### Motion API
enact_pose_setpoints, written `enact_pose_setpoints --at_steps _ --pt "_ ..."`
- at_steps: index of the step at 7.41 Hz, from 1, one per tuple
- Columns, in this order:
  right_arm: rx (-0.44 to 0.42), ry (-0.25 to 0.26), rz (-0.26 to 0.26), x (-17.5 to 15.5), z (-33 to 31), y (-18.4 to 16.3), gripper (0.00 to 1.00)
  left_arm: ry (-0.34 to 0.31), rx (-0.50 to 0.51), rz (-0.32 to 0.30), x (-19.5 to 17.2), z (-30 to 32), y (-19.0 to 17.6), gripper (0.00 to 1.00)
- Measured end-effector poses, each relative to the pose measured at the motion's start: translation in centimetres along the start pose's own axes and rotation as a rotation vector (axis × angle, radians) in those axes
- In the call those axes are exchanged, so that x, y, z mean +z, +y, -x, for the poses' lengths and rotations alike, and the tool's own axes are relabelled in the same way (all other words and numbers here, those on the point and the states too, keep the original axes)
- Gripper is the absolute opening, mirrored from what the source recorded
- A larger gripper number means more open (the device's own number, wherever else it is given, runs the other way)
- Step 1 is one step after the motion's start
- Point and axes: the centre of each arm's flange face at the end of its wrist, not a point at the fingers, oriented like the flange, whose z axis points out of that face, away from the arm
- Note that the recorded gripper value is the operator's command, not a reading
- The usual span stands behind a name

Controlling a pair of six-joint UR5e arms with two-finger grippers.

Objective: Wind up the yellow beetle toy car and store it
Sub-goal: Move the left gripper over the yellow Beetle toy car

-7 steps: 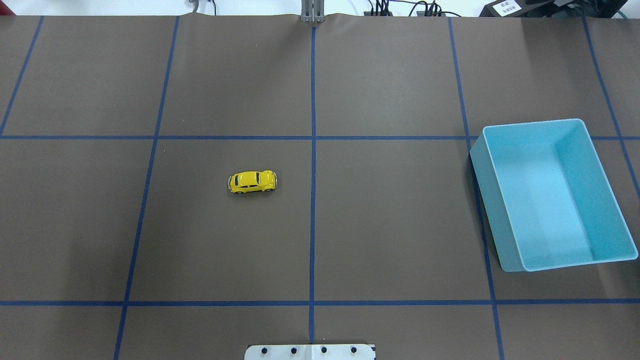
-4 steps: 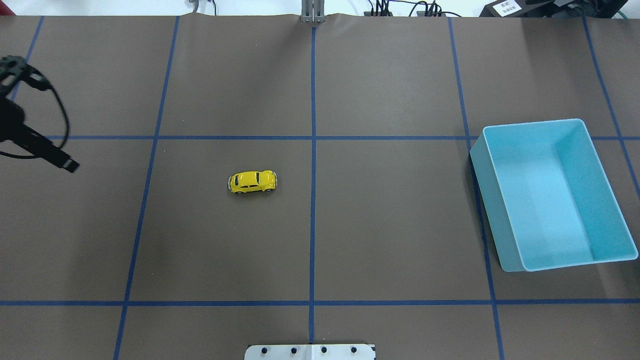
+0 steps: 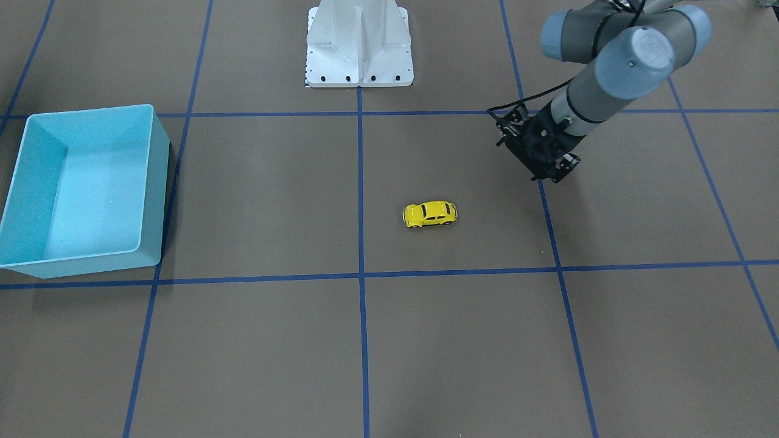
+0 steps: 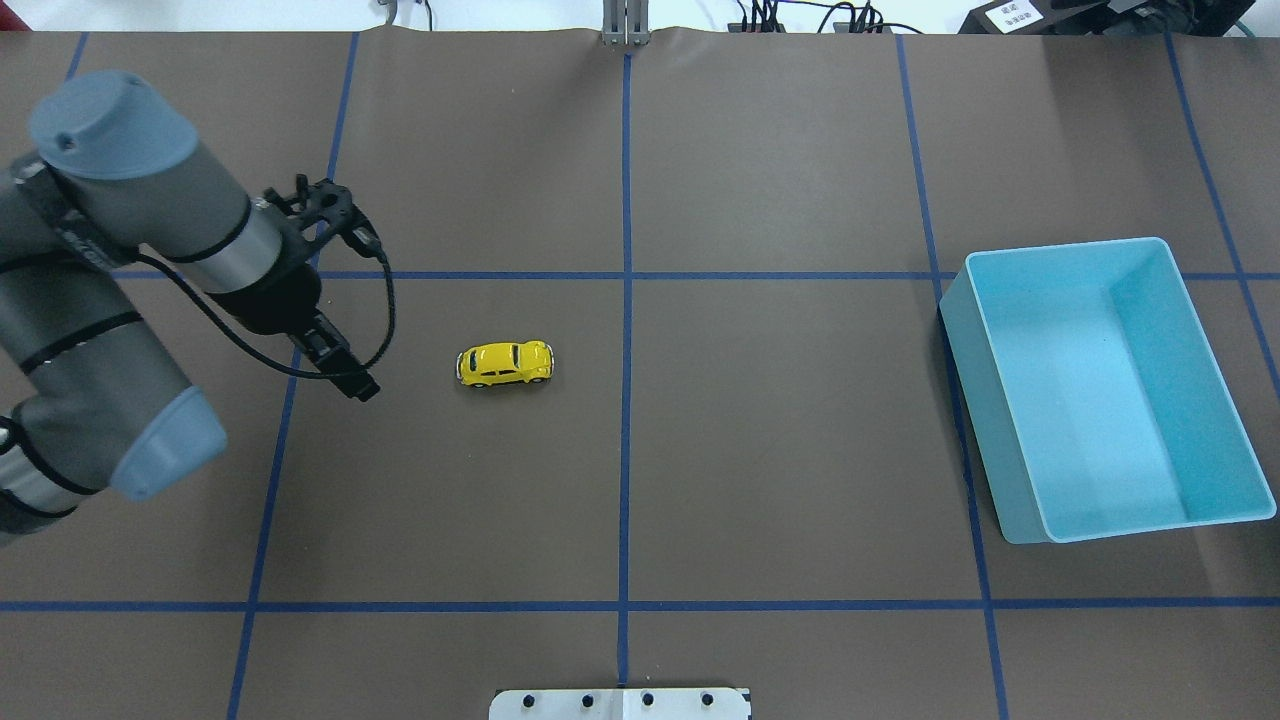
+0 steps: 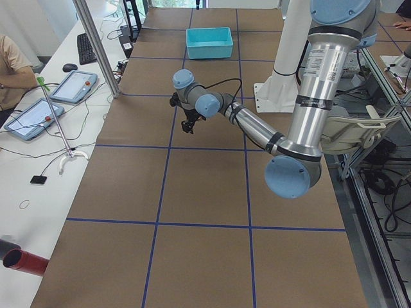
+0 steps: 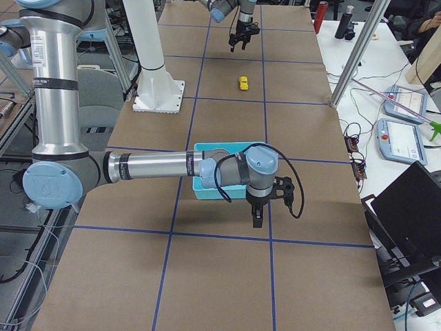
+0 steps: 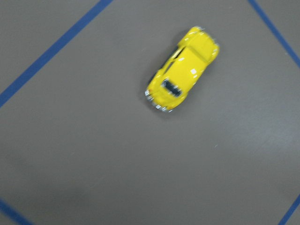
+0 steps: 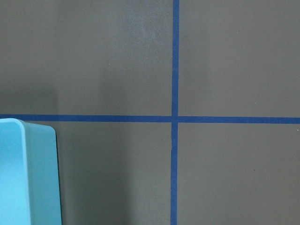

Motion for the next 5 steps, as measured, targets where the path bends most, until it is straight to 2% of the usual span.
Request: enact_pose_setpoints --at_steps 2,5 --pt "0.014 0.001 -0.001 -0.6 -0.2 0.2 1.00 0.003 0.077 -0.011 1.8 -4.6 -6.4 1.00" --pt "0.030 0.003 0.009 -0.9 -0.3 0.4 1.00 -0.009 0.131 0.007 3.4 -6.7 -14.0 1.00"
